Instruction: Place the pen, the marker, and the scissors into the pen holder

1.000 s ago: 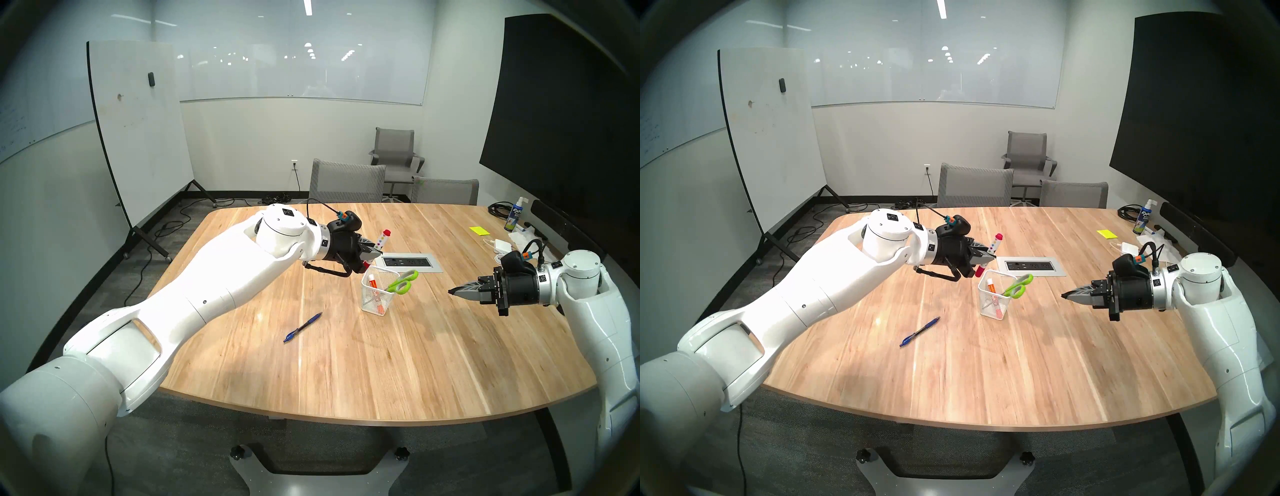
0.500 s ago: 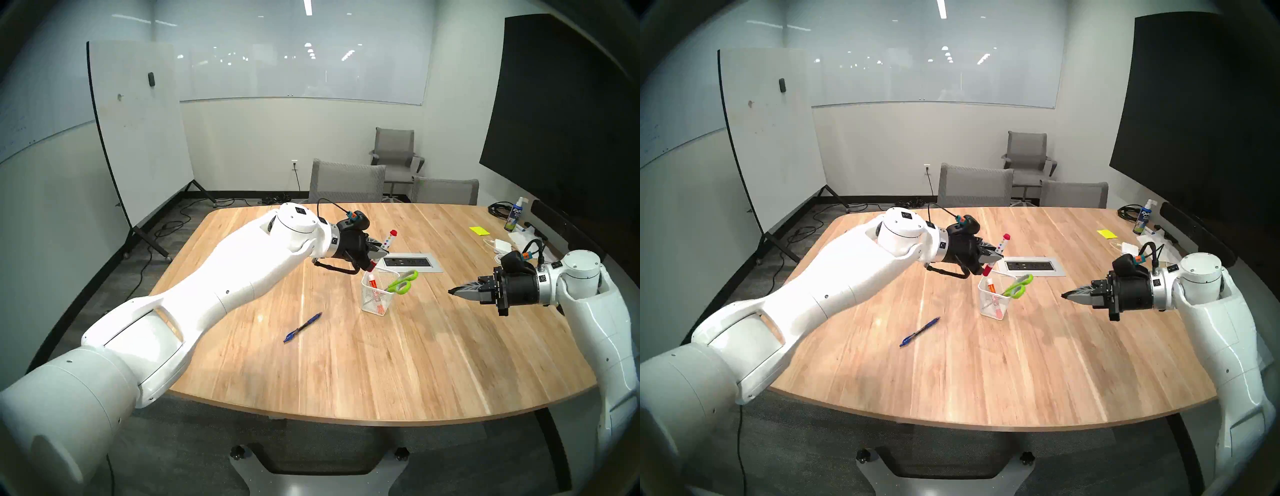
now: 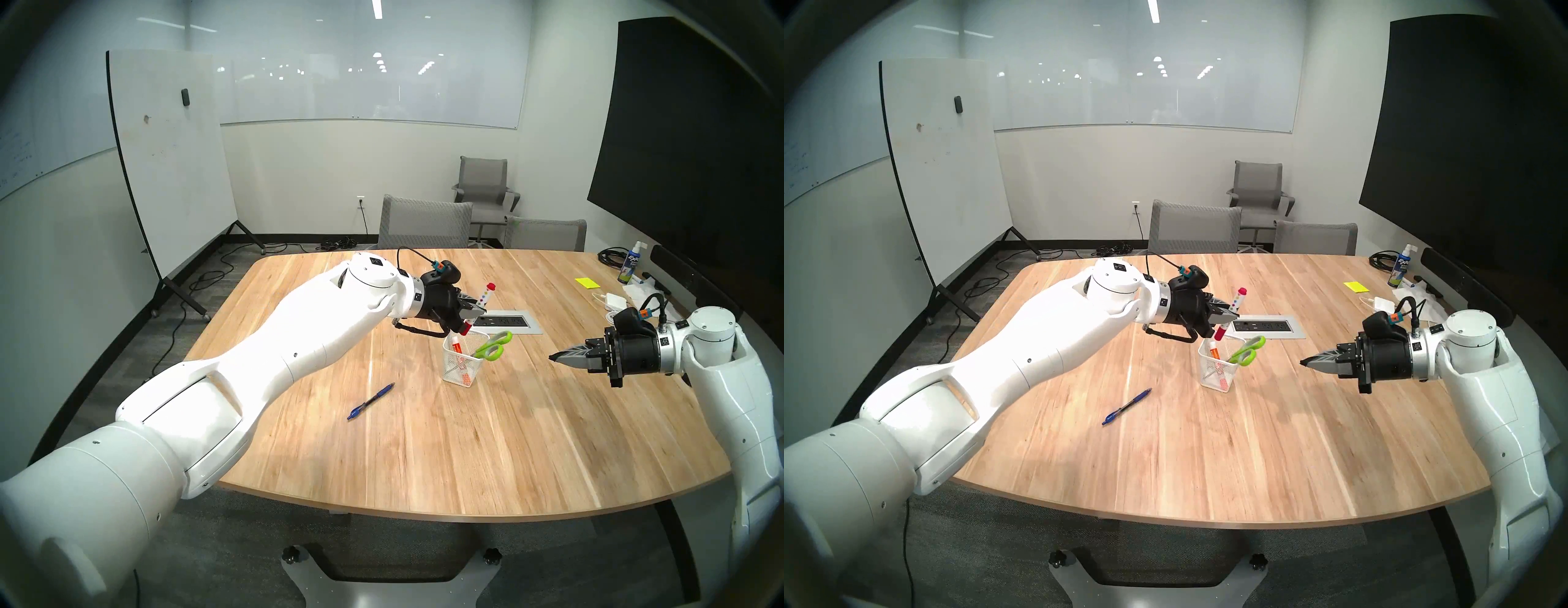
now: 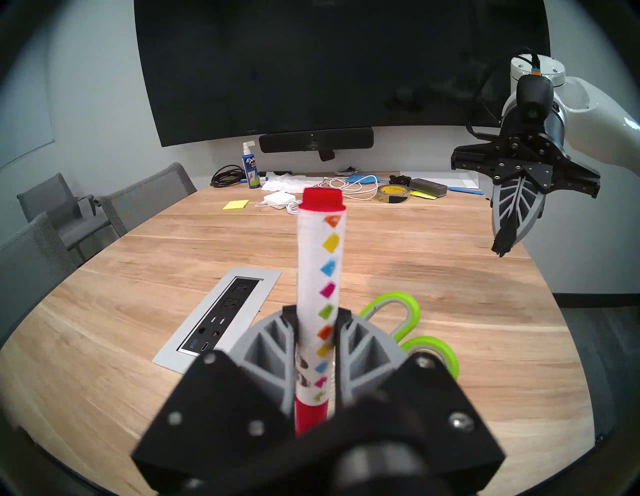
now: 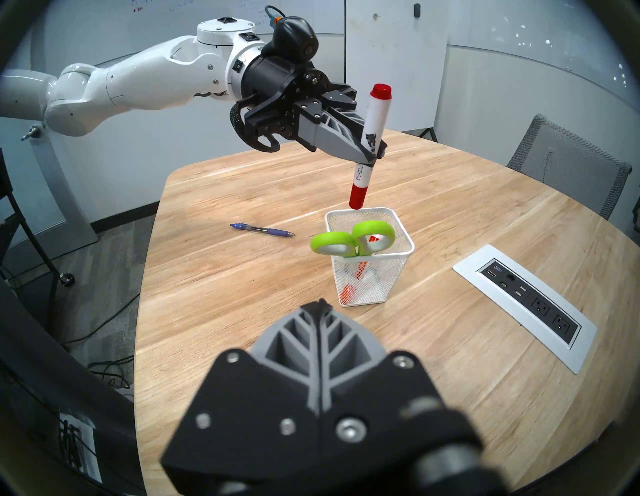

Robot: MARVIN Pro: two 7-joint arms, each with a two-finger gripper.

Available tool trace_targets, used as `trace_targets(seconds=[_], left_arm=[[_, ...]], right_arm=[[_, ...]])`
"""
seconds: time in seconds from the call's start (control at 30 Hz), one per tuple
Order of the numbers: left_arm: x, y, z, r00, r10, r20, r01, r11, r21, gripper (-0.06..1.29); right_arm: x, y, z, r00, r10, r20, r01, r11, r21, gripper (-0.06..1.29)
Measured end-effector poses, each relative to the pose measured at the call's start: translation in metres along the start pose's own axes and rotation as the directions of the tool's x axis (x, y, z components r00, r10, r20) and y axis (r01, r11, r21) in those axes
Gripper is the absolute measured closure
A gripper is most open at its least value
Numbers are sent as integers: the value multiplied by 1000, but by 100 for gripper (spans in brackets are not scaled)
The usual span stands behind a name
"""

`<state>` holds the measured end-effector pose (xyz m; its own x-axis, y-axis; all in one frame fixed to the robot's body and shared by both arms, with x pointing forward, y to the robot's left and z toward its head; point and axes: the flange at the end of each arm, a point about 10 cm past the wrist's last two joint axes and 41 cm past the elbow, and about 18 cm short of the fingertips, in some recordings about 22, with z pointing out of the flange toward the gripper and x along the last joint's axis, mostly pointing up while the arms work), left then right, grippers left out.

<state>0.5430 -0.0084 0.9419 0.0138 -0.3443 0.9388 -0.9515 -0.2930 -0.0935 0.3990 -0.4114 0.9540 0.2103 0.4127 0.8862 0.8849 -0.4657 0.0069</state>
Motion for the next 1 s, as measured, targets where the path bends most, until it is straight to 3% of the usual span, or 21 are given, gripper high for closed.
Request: trace_targets(seconds=[0.53,0.83,0.87,0.9,0.93,1.0], left_arm=[[-27,-6,3,999,-47,-8,47,999,1,106],[-29,-2,7,999,-51,-15,51,999,-15,106],[-29,-1,8,999,-52,-16,52,998,-18,106],[-29,0,8,998,-53,-16,53,998,-19,106],[-29,0,9,998,-54,-17,54,998,-21,106],[-30,1,9,998,-55,-17,55,998,-22,106]], right_arm=[[0,0,0,1000,3,0,-3,1000,0,125],[0,0,0,1000,3,0,-3,1000,0,125],[0,0,0,1000,3,1,-3,1000,0,119],[0,0,0,1000,3,1,-3,1000,0,79],[0,0,0,1000,3,1,-3,1000,0,2],[0,0,0,1000,3,1,-3,1000,0,0]])
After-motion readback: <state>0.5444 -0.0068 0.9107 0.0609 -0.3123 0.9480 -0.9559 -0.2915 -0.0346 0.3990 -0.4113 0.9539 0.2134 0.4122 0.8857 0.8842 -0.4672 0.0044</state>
